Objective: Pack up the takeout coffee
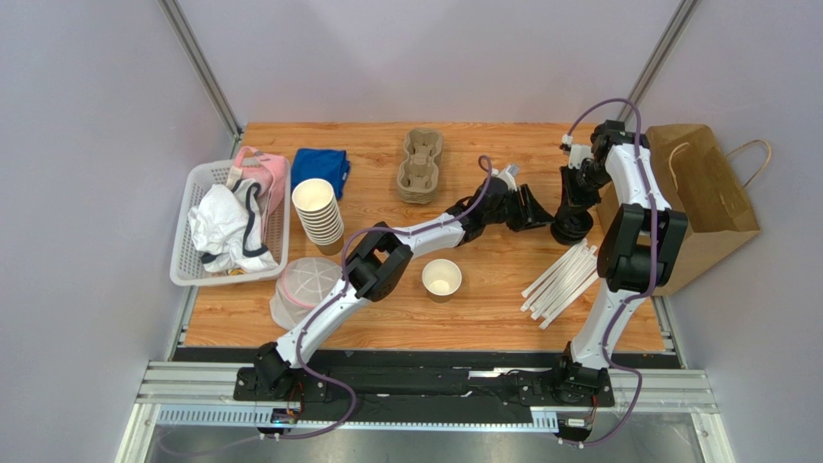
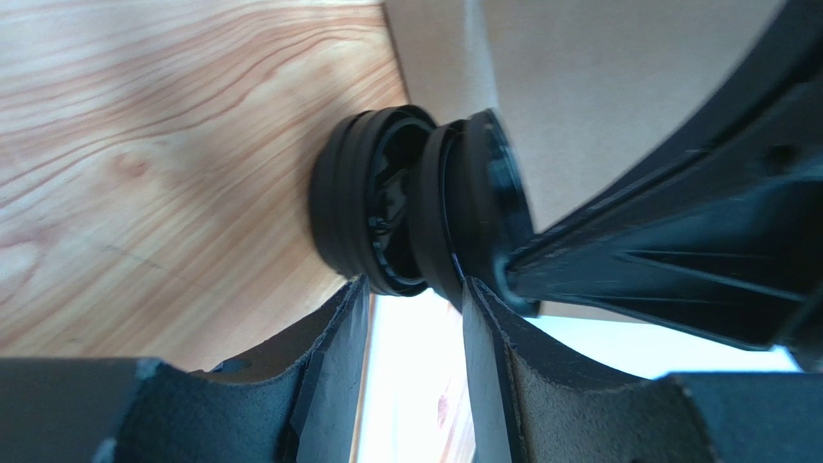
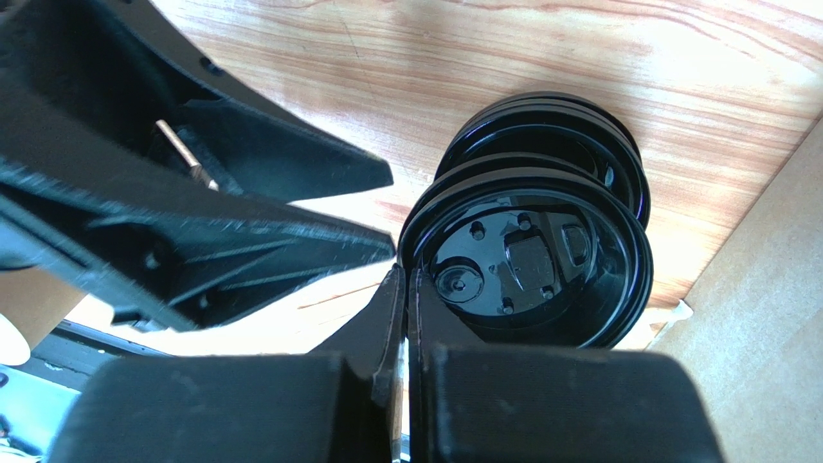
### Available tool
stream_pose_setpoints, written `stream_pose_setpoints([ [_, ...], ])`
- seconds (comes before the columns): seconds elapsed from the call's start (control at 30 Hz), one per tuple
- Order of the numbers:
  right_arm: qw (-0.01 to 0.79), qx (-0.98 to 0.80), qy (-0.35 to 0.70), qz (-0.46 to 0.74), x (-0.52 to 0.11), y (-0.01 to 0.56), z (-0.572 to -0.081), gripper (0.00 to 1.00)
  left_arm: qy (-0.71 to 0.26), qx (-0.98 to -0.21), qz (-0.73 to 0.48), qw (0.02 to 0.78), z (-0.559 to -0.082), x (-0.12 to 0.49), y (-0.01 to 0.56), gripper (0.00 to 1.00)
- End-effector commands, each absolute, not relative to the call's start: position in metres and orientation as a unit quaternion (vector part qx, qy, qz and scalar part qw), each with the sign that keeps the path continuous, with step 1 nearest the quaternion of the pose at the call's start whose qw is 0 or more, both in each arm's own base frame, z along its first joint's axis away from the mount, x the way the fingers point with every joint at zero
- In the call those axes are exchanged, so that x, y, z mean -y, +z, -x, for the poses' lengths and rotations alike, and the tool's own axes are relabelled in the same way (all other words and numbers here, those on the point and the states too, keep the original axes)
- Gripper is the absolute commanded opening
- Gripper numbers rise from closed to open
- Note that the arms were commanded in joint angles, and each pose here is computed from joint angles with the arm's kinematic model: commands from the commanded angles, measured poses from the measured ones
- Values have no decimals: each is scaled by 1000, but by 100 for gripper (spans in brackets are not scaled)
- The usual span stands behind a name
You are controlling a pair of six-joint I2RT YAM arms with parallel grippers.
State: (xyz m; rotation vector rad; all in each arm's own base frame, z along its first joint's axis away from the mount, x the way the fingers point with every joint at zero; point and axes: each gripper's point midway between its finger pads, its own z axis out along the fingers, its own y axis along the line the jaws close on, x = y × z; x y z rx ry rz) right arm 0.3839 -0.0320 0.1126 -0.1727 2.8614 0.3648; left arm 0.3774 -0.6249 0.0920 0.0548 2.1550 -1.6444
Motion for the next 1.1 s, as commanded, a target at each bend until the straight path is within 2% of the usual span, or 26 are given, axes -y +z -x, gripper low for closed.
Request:
stream_pose_setpoints([
  [0.0, 155, -978, 122, 60, 35, 124, -400, 0, -602, -765, -27, 228, -377, 634, 97, 48],
  [0.47, 169, -976, 122, 65, 35, 135, -408, 0, -608, -754, -37, 246, -384, 634, 107, 50],
  [0.67, 208, -968, 123, 72, 32, 170, -412, 0, -606, -744, -52, 276, -399, 622, 133, 55],
  [0.77, 184, -972, 119, 86, 33, 165, -402, 0, -604, -746, -51, 275, -401, 616, 135, 57],
  [0.87, 154, -977, 110, 98, 38, 151, -392, 20, -601, -749, -53, 273, -397, 609, 135, 60],
  [0.9, 149, -978, 108, 97, 39, 148, -391, 32, -603, -746, -54, 278, -397, 607, 138, 60],
  [0.93, 144, -979, 108, 99, 38, 145, -389, 38, -601, -748, -54, 276, -395, 604, 137, 61],
  [1.0, 137, -981, 99, 101, 40, 140, -389, 49, -598, -749, -54, 281, -396, 600, 139, 62],
  [1.07, 133, -981, 94, 105, 38, 135, -390, 50, -598, -751, -53, 277, -395, 599, 136, 63],
])
